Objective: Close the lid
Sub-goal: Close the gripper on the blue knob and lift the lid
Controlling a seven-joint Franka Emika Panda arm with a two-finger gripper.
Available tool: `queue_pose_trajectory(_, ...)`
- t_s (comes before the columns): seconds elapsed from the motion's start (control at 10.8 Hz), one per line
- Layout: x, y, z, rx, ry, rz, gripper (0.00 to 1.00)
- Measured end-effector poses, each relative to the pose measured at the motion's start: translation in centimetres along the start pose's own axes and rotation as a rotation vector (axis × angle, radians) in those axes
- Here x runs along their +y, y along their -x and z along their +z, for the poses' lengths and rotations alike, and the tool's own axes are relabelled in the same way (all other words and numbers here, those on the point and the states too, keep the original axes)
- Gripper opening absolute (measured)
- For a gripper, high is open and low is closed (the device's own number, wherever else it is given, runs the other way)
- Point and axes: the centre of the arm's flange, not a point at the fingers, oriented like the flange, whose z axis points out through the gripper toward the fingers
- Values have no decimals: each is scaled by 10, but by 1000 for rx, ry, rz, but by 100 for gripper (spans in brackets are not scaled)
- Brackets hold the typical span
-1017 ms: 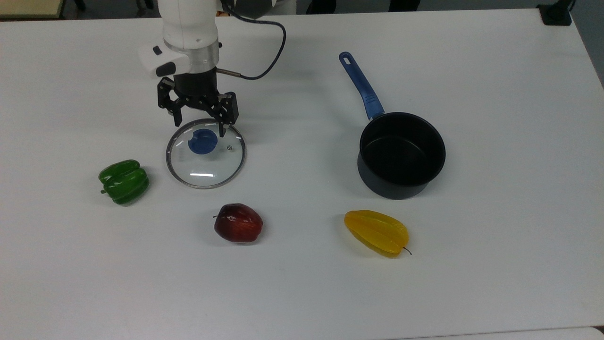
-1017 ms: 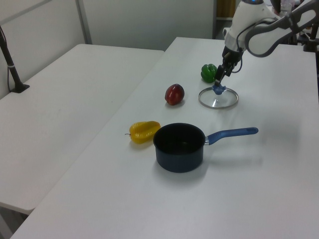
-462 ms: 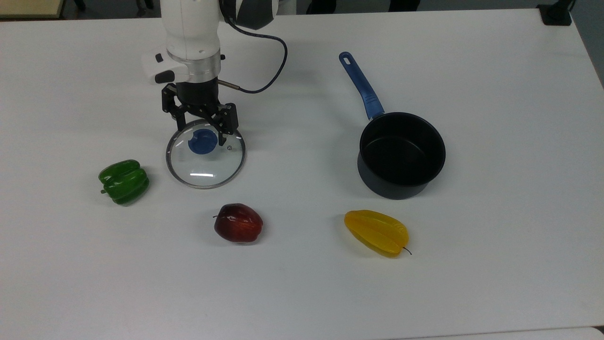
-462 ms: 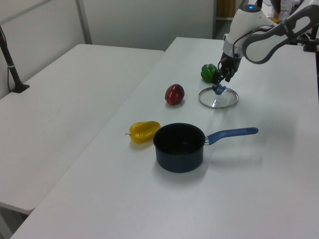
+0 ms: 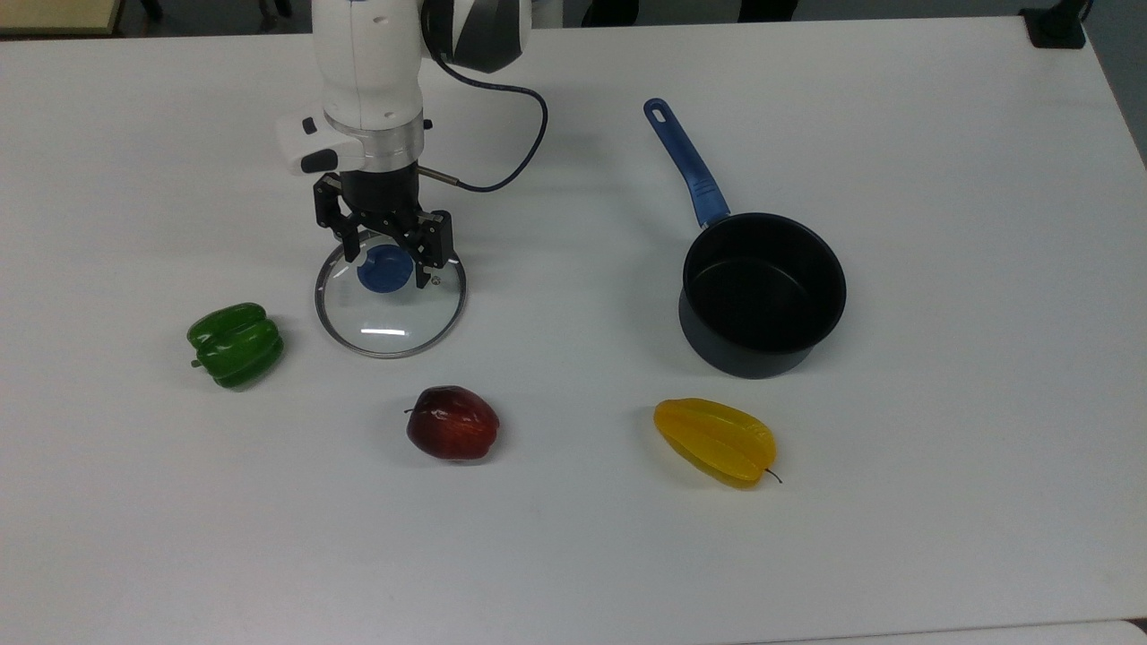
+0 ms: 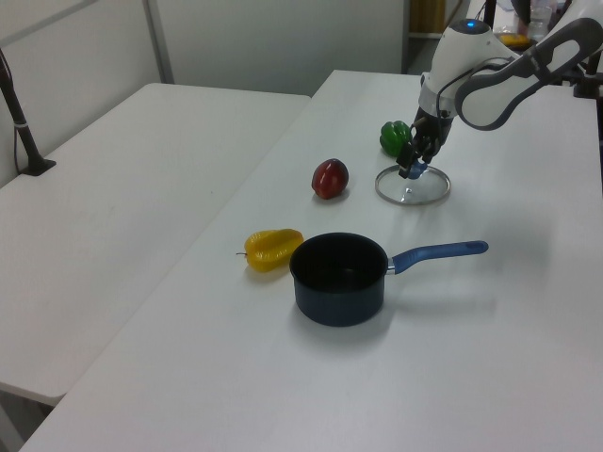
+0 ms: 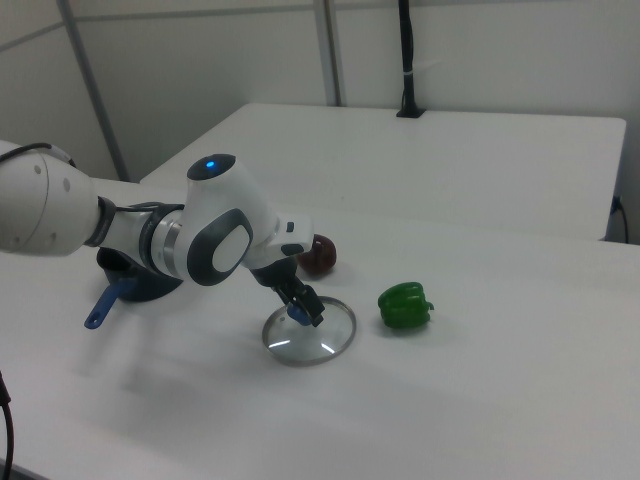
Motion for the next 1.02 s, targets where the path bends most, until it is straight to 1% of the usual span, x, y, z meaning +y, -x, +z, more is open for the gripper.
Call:
queue_pose_trajectory(0.09,0,-1,0,3,-1,15,87)
queue_pose_trajectory(0.28,0,-1,0,3,-1,24,85)
queue_pose_trajectory(0.37,0,-1,0,3,-1,25,77)
queue_pose_trajectory(0.55,0,-1,-1,4,-1,28,64)
queue_pose_trajectory(0.65,0,-1,-1,4,-1,30,61)
queue_pose_trajectory(1.02,0,-5,-7,17,-5,32,61)
